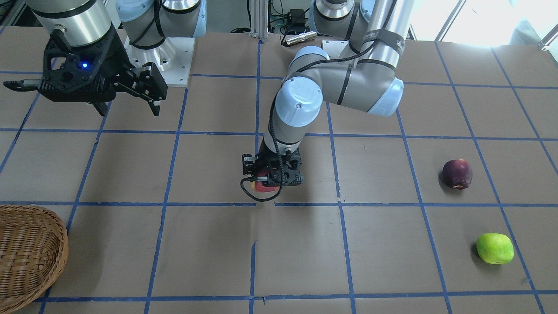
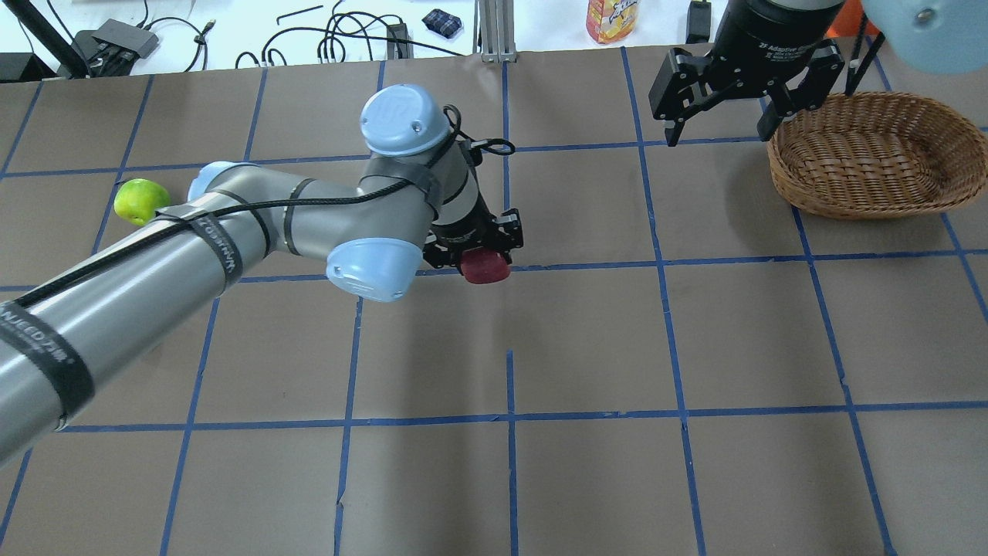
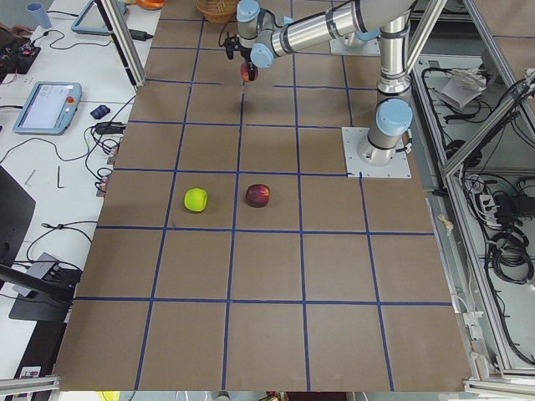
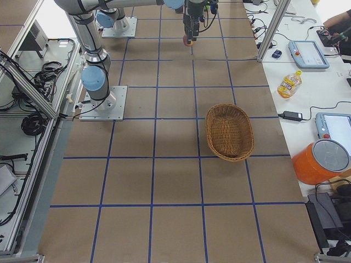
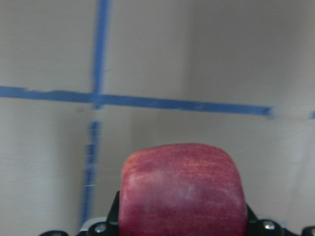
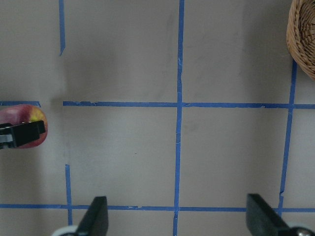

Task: Put all apples into basket
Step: 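Carry the light red apple with the left gripper to the table center and release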

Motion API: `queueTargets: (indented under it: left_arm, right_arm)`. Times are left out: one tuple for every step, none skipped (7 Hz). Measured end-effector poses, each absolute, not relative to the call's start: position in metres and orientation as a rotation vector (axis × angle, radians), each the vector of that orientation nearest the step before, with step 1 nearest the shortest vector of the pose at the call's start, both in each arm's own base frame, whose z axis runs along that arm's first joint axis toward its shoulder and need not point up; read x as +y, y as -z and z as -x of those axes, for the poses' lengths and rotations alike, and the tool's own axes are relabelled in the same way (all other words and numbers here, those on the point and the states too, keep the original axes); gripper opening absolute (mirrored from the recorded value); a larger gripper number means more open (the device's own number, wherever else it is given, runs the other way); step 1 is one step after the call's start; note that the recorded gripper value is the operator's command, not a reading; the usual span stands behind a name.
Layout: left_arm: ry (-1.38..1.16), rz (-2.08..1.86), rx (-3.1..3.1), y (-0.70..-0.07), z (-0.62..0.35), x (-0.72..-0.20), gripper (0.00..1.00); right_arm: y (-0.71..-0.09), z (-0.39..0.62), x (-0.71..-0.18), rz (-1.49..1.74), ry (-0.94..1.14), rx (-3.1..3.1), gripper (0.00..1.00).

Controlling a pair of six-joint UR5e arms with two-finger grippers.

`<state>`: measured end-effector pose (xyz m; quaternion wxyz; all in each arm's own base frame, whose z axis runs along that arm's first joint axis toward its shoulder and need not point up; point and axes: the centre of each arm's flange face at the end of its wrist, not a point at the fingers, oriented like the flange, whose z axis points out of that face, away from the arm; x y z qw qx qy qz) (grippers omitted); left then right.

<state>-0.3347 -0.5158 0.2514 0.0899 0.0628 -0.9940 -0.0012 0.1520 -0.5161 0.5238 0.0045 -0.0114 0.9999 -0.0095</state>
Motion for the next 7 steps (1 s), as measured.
queueTargets:
  left_arm:
    - [0.005, -0.175, -2.954, -0.238, 0.354, -0.515, 0.76]
    - [-0.004, -0.175, -2.950, -0.227, 0.371, -0.511, 1.00]
    - [-0.037, -0.163, -2.947, -0.223, 0.384, -0.507, 1.00]
    - [-0.072, -0.161, -2.957, -0.230, 0.384, -0.508, 1.00]
    - [-0.083, -0.192, -2.978, -0.246, 0.368, -0.516, 1.00]
    - [-0.066, -0.216, -2.995, -0.267, 0.334, -0.532, 1.00]
    - [-0.020, -0.210, -3.018, -0.294, 0.276, -0.550, 1.00]
  right_arm:
    - [-0.527, -0.152, -0.516, 0.035, 0.029, 3.135, 1.00]
    - [-0.519, -0.152, -0.516, 0.033, -0.010, 3.137, 1.00]
    - [-0.500, -0.152, -0.517, 0.031, -0.047, 3.137, 1.00]
    - [-0.465, -0.153, -0.518, 0.035, -0.053, 3.136, 1.00]
    - [-0.417, -0.152, -0.516, 0.041, -0.031, 3.136, 1.00]
    - [-0.371, -0.152, -0.509, 0.039, 0.001, 3.136, 1.00]
    - [-0.333, -0.154, -0.502, 0.026, 0.022, 3.130, 1.00]
